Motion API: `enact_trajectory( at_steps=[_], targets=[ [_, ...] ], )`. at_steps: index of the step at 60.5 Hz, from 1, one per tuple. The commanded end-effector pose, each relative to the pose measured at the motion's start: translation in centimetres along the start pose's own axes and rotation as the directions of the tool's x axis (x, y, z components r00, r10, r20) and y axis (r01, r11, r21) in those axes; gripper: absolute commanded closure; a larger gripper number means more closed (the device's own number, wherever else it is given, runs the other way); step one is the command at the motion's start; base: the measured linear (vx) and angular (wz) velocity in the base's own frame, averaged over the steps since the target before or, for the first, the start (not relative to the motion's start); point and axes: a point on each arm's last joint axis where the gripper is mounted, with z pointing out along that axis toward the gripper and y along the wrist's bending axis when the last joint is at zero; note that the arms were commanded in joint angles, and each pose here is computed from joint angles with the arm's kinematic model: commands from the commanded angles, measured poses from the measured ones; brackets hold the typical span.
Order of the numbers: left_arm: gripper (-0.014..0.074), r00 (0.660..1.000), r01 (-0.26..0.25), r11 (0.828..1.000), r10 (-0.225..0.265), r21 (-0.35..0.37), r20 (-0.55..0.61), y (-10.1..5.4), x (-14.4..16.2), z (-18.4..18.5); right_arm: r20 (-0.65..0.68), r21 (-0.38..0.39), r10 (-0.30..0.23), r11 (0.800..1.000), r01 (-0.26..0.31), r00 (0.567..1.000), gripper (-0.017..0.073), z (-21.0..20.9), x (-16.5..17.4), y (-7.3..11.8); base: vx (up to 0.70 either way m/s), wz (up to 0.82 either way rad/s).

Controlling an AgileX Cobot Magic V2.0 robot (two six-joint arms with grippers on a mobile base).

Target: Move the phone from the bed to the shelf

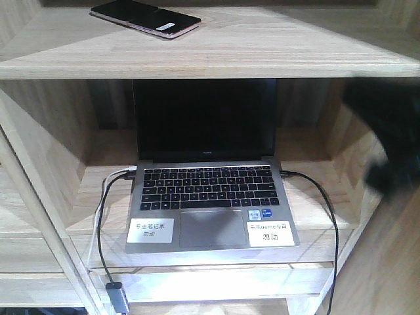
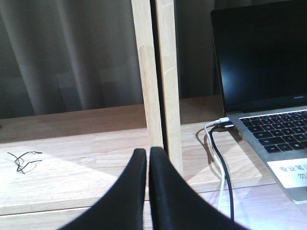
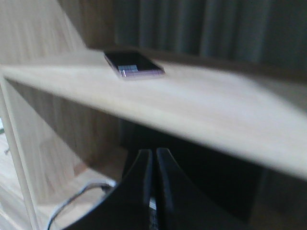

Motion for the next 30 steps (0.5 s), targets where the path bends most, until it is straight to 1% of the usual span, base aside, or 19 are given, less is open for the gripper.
enact_trajectory(
  at_steps=[1, 16, 30],
  targets=[
    [0.0593, 0.995, 0.01, 1.0, -0.01, -0.002, 0.099, 0.1, -1.5, -0.2, 0.052, 0.052, 0.007, 0.999, -0.01, 0.999, 0.0563, -1.6, 0.9, -0.1, 0.0, 0.0],
    [0.0593, 0.995, 0.01, 1.0, -0.01, -0.002, 0.099, 0.1, -1.5, -0.2, 0.046, 0.057, 0.015, 0.998, -0.018, 0.999, 0.0563, -4.6, 5.8, 0.6, 0.0, 0.0],
    [0.0593, 0.995, 0.01, 1.0, -0.01, -0.002, 0.099, 0.1, -1.5, -0.2, 0.078, 0.068, 0.013, 0.998, -0.018, 0.997, 0.0563, -6.2, 8.0, 0.9, 0.0, 0.0]
  ],
)
